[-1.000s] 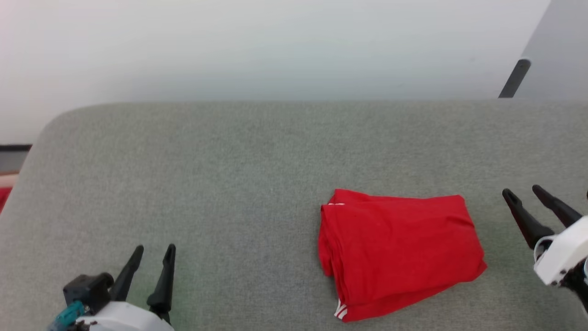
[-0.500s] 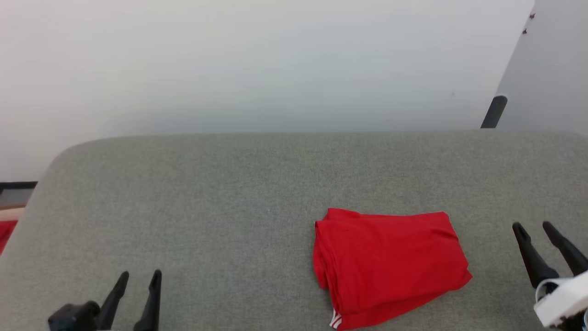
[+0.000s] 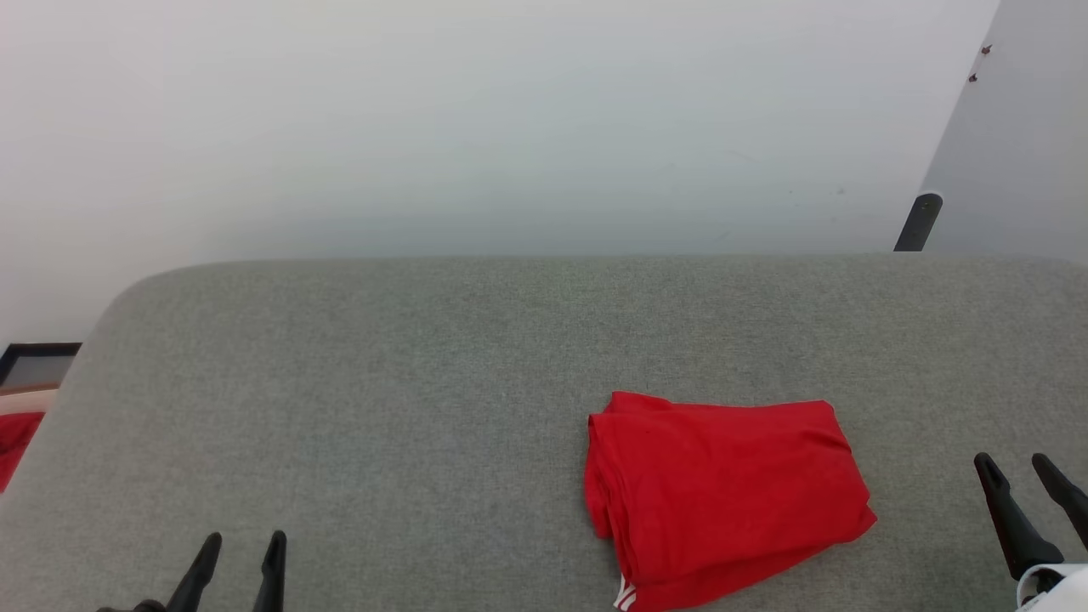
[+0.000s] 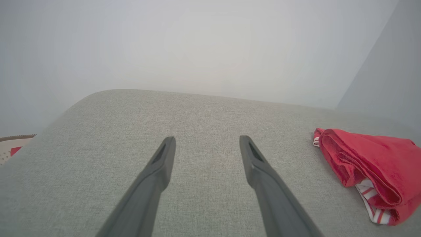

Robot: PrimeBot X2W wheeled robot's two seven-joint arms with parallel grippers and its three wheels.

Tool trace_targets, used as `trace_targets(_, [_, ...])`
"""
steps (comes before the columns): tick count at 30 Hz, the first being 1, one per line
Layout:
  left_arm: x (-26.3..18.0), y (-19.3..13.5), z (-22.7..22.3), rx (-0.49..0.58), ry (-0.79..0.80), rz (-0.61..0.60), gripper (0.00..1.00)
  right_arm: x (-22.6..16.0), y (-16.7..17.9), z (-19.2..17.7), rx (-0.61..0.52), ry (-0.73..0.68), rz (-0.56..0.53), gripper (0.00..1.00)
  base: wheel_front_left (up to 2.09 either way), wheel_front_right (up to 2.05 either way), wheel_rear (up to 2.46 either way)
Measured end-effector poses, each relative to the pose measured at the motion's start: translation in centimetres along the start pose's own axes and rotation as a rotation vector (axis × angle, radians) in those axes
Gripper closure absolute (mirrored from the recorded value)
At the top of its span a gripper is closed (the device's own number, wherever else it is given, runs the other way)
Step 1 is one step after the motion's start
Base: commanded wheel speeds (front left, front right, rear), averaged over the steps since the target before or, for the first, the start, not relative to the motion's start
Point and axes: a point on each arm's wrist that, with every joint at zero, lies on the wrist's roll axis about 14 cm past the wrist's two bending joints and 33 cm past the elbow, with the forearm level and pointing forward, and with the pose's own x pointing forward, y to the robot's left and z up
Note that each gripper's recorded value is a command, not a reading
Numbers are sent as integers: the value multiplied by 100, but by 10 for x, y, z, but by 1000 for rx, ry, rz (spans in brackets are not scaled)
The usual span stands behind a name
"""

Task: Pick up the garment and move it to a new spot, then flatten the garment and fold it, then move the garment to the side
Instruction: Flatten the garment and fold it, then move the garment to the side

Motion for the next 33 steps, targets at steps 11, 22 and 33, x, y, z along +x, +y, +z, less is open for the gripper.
trace_targets(11, [0,-2,4,-11,-3,-3,0,-1,5,4,6,5,-3,0,0,0,0])
trace_targets(22, [0,-1,3,-10,2,1,0,1,9,5,5,3,0,0,0,0,0])
trace_targets(33, [1,-1,4,-12,1,0,0,2,9,14,-21,-50,-4,0,0,0,0])
